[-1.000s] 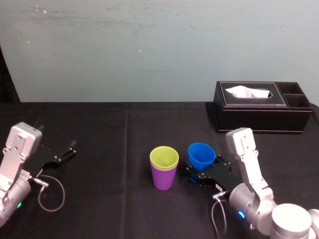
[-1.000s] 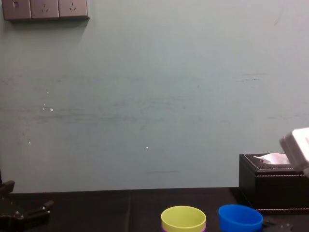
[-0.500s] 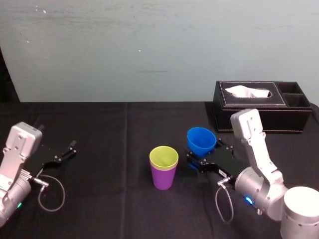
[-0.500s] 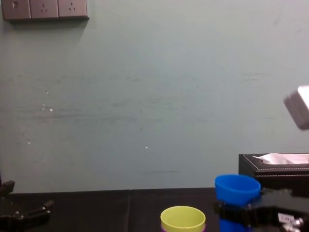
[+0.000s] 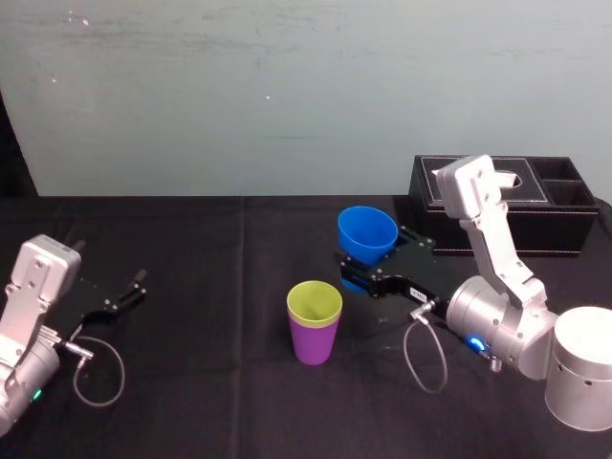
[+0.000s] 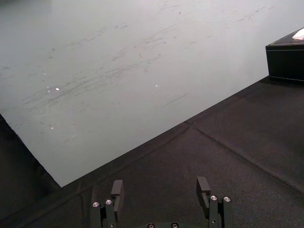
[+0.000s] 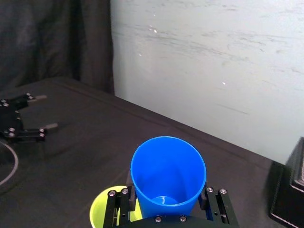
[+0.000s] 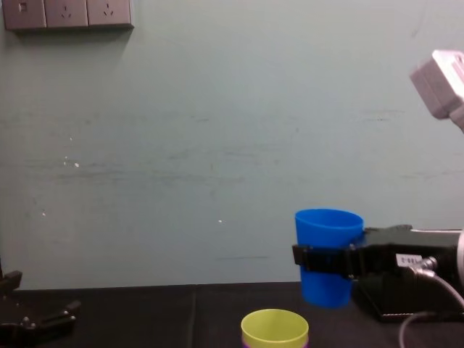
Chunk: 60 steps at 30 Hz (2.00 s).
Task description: Stack the three plastic cups sequentially using one hand.
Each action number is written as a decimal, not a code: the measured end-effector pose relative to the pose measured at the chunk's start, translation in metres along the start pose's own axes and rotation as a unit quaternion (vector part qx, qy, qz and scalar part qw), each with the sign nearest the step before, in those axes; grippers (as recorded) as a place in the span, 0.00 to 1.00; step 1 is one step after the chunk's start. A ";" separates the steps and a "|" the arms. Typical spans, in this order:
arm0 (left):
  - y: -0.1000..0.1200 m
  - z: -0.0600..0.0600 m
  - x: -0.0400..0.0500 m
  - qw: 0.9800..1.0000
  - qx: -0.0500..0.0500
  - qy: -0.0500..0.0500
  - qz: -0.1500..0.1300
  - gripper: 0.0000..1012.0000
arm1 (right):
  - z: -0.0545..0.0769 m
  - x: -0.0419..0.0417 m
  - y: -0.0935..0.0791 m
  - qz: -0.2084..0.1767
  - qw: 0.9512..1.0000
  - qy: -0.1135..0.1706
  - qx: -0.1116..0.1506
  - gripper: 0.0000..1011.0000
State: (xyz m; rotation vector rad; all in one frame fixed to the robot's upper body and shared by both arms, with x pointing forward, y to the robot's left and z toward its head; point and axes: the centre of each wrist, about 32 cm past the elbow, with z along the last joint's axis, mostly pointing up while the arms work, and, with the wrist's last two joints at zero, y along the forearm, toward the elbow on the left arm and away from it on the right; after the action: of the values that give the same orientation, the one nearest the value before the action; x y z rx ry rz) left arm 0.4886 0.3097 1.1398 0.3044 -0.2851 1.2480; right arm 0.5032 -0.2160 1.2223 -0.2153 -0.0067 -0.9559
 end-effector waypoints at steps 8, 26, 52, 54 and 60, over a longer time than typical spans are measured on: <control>0.000 0.000 0.0000 1.000 0.000 0.000 0.000 0.99 | 0.013 -0.0035 0.000 0.022 1.000 -0.002 0.004 0.72; 0.000 0.000 0.0000 1.000 0.000 0.000 0.000 0.99 | 0.016 -0.0137 0.008 0.070 0.997 -0.011 -0.018 0.72; 0.000 0.000 0.0000 1.000 0.000 0.000 0.000 0.99 | 0.003 -0.0148 0.025 0.084 0.996 -0.003 -0.031 0.72; 0.000 0.000 0.0000 1.000 0.000 0.000 0.000 0.99 | 0.002 -0.0155 0.026 0.084 0.996 -0.003 -0.032 0.72; 0.000 0.000 0.0000 1.000 0.000 0.000 0.000 0.99 | 0.000 -0.0175 0.028 0.084 0.996 -0.005 -0.033 0.72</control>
State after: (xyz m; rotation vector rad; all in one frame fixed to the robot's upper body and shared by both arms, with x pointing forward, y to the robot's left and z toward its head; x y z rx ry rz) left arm 0.4886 0.3097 1.1398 0.3045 -0.2850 1.2479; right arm 0.5156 -0.1864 1.2155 -0.2779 0.0330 -0.7873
